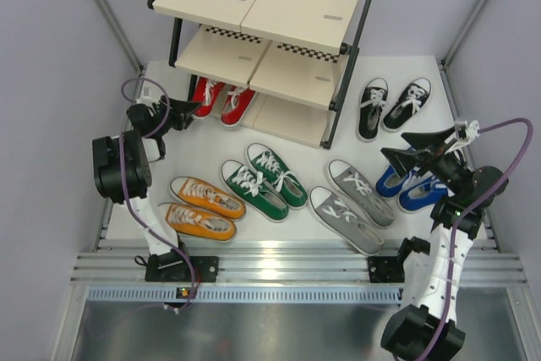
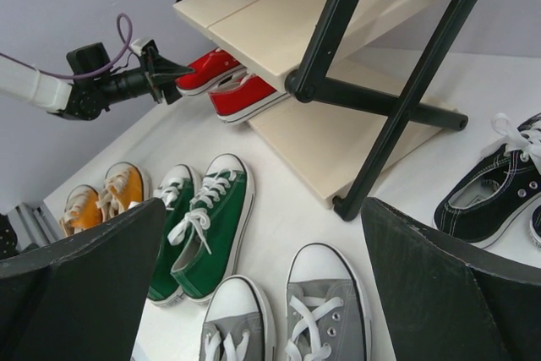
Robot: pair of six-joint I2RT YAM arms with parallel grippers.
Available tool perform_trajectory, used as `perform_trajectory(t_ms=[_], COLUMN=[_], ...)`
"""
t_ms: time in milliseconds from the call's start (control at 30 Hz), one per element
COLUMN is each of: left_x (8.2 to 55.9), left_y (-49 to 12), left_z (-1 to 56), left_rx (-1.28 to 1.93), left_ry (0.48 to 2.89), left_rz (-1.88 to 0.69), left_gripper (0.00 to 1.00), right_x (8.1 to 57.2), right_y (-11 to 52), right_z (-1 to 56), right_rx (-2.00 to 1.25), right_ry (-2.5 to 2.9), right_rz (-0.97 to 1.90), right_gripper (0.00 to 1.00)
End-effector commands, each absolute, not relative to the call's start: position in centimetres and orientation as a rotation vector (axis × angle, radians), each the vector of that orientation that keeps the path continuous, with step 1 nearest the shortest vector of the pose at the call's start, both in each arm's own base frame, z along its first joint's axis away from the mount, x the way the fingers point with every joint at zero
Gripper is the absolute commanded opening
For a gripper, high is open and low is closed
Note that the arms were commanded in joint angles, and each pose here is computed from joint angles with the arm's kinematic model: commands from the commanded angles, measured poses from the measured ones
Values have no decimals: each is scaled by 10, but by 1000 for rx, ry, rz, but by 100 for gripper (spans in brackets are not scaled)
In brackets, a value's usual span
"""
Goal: Place and organize the shoes onto the shoe shelf
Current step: Place the shoe at the shoe shelf.
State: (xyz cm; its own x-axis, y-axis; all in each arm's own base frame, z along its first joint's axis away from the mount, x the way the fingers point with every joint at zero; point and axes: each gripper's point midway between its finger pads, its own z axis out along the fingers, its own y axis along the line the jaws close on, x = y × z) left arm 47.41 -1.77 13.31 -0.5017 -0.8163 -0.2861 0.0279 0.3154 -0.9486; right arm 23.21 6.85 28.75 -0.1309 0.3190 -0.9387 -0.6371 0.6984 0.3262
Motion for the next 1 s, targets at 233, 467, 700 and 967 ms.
perform_trajectory(t_ms=[233,467,700,967], left_x=[508,519,523,530], left_y=[-39,-43,-46,-40], left_z=[158,143,135,140], left_rx=[-465,-519,-536,-563], left_ry=[1710,1747,1764,1745], left_rz=[-1293,-1257,-1262,-1232], left_gripper=[0,0,0,0], right_x=[233,231,229,229], right_y=[62,62,63,63], right_z=[292,292,293,293], right_rx=[-318,-319,-323,-324], right_ry=[1453,1447,1439,1436], right_rz=[763,753,744,744], right_gripper=[99,99,99,99])
